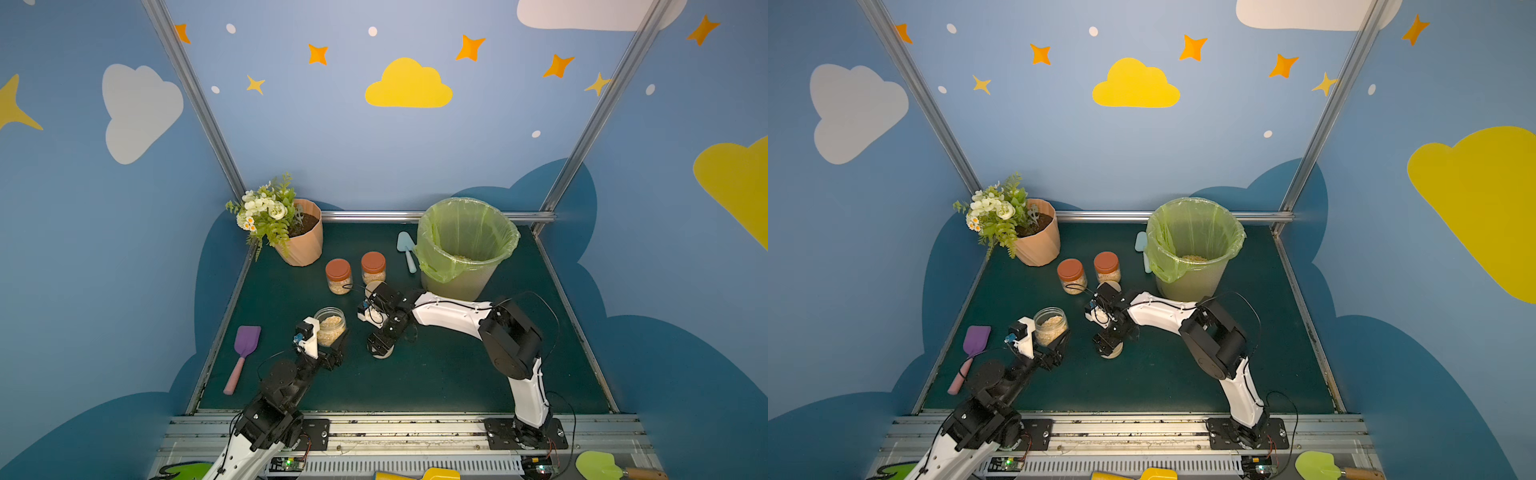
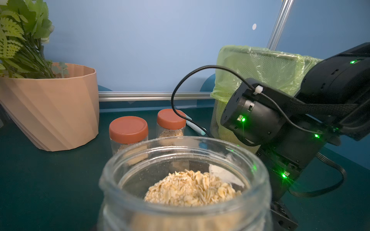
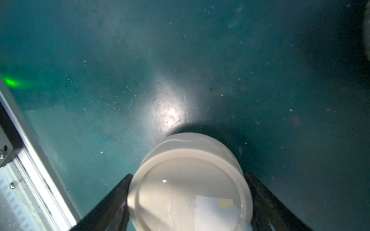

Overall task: Empty expired oatmeal from jars
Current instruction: Place the lid at the center of the board.

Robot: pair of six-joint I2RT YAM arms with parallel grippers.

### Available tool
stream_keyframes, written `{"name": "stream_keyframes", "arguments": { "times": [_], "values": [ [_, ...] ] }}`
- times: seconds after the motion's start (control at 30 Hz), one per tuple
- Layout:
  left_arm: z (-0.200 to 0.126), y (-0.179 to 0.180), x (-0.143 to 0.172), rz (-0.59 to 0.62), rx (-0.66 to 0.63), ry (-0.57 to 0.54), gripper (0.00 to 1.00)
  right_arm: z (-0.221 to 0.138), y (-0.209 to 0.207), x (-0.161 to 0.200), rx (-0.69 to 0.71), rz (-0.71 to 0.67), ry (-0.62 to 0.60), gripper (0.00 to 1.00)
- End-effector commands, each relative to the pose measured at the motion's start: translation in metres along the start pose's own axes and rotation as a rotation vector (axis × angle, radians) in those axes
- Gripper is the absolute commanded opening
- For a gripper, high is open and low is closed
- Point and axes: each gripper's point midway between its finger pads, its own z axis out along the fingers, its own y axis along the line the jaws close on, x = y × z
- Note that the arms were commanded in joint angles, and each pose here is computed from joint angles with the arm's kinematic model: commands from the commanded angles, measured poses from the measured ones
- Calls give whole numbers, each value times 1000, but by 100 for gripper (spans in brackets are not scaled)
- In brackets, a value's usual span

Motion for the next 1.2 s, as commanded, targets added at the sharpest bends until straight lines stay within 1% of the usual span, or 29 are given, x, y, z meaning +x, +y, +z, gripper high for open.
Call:
{"name": "stream_keyframes", "arguments": {
  "times": [0.0,0.1,0.3,0.33,0.4,0.47,0.5,0.63,0.83,0.87,0.9,1.17],
  "values": [
    [-3,-4,-21,-18,21,-75,4,-17,0,-8,45,17,-20,83],
    [-3,-5,-21,-17,25,-77,4,-17,-1,-9,59,12,-8,83],
    [-3,-6,-22,-12,30,-80,4,-14,-13,-13,160,22,-21,83],
    [-3,-6,-22,-12,32,-79,4,-15,-13,-13,171,20,-23,87],
    [-3,-6,-22,-14,32,-81,4,-14,-11,-11,167,19,-7,87],
    [-3,-7,-22,-13,35,-82,4,-11,-12,-7,173,19,10,92],
    [-3,-7,-21,-14,38,-80,4,-10,-11,-6,173,18,15,96],
    [-3,-7,-23,-14,38,-84,4,-9,-7,-5,176,10,19,96],
    [-3,-8,-23,-19,41,-84,4,-25,-6,-5,205,5,-2,96],
    [-3,-8,-24,-20,42,-84,4,-29,-7,-5,216,6,-7,99],
    [-3,-8,-24,-20,42,-85,4,-32,-7,-5,224,5,-14,99],
    [-2,-12,-32,-14,56,-85,4,-74,-6,-7,257,0,-83,98]
  ]
}}
